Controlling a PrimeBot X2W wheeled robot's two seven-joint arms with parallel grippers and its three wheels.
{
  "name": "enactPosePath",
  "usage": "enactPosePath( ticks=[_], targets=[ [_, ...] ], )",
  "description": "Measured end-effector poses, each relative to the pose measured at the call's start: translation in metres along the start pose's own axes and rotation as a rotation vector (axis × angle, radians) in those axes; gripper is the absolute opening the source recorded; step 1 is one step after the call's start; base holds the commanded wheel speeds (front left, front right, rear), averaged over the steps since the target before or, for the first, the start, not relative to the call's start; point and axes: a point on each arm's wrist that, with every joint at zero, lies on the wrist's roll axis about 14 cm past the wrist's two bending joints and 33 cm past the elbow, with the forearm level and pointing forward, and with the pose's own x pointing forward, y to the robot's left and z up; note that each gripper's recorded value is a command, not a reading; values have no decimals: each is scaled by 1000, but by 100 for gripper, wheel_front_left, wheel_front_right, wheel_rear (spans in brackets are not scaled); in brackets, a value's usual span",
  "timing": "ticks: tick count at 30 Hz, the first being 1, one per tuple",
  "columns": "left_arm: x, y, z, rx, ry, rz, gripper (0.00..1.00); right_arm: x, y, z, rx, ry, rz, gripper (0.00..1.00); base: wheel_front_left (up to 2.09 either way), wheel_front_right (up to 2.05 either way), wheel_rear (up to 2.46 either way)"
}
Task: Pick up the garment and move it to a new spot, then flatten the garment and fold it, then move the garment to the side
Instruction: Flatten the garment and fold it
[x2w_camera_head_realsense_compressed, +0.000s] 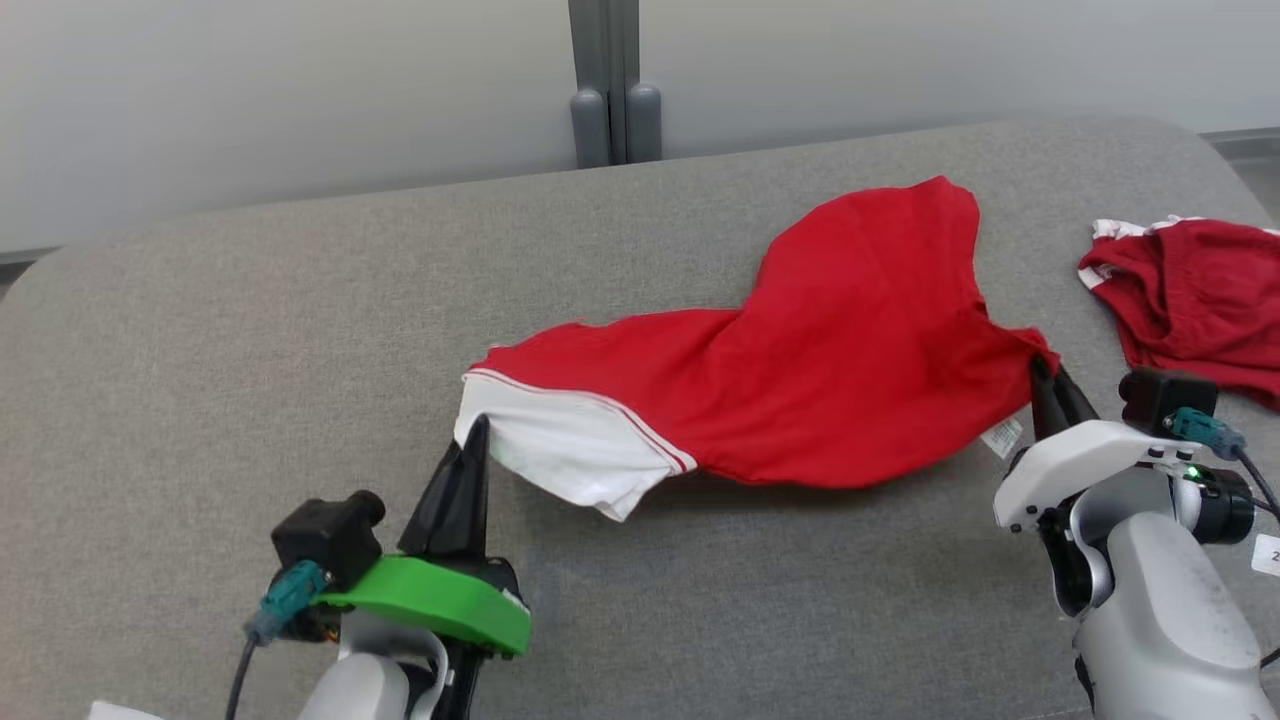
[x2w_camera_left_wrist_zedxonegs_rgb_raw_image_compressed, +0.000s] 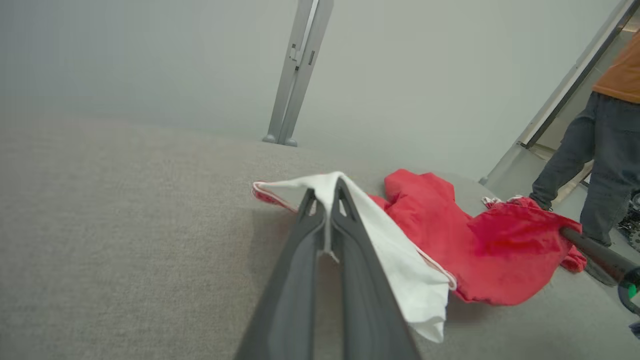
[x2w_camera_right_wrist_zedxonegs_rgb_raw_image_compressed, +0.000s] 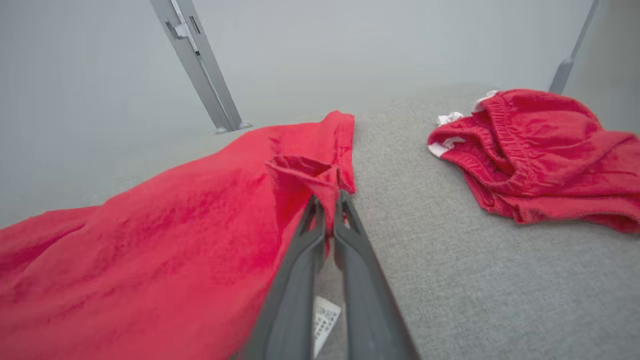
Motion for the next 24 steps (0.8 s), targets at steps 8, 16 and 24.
enactPosePath(
  ticks=[8,16,24],
  targets=[
    [-3,-52,128,83,-341,-177,0,-40,22,125,8,-362,110,0,0,0,0],
    [-47,-119,246,226,-660,-382,0,-129,32,234,-41,-693,153,0,0,0,0],
    [-77,-168,298,395,-780,-527,0,-197,40,292,-142,-912,137,0,0,0,0]
  ],
)
